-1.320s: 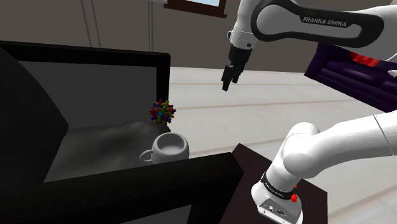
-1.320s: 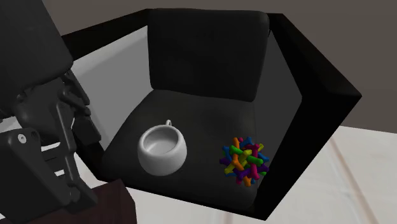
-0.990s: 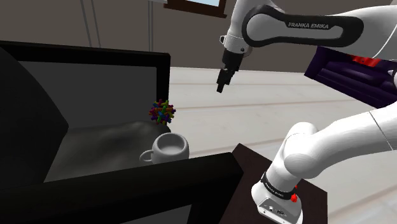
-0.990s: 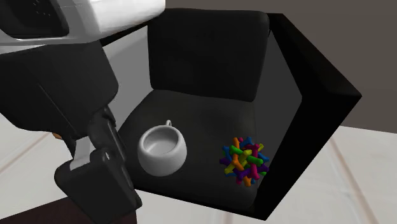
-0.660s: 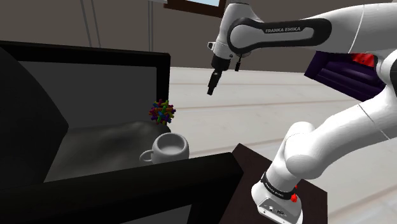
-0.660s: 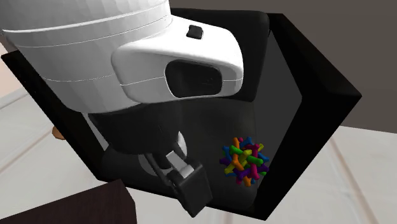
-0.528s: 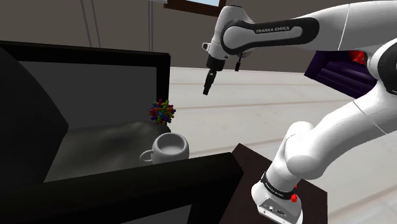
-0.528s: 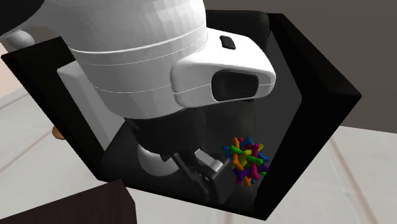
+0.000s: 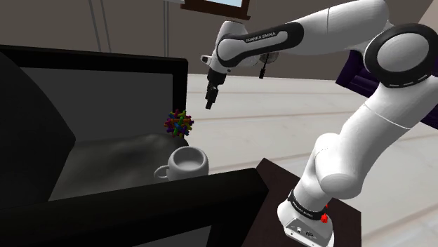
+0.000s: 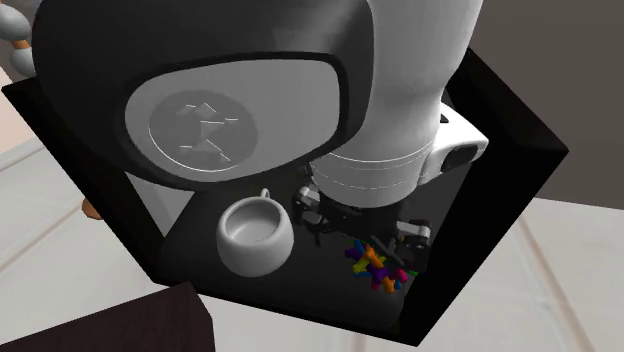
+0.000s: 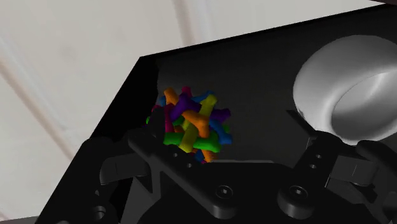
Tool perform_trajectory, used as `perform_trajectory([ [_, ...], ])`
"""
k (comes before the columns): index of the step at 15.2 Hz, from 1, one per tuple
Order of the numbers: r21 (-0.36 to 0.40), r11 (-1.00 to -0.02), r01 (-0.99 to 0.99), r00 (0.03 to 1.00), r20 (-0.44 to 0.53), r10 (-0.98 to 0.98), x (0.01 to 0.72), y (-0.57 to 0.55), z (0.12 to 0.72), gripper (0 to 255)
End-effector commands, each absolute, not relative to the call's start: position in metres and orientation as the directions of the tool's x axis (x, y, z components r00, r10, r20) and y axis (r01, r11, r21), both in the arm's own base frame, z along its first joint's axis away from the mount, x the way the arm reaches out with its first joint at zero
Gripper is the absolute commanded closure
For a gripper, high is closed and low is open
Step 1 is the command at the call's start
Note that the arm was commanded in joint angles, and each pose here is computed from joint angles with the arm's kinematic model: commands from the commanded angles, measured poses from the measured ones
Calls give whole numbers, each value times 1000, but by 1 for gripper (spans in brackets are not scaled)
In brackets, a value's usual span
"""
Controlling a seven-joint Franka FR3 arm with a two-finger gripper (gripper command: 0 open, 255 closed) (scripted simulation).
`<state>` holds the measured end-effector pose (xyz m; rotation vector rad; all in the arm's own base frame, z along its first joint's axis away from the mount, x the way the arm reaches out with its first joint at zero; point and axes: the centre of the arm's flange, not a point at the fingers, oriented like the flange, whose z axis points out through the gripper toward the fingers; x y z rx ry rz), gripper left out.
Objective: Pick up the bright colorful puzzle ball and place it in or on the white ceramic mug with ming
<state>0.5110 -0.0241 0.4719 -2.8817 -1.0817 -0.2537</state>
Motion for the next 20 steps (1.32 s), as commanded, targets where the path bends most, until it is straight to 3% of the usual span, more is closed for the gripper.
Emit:
perform_trajectory([
  [1, 7, -698, 717, 684, 189, 705, 532, -17, 457, 0],
  [13, 18, -308, 951, 290, 284, 914, 644, 58, 390, 0],
  [20, 18, -305, 952, 288, 284, 915, 647, 67, 359, 0],
])
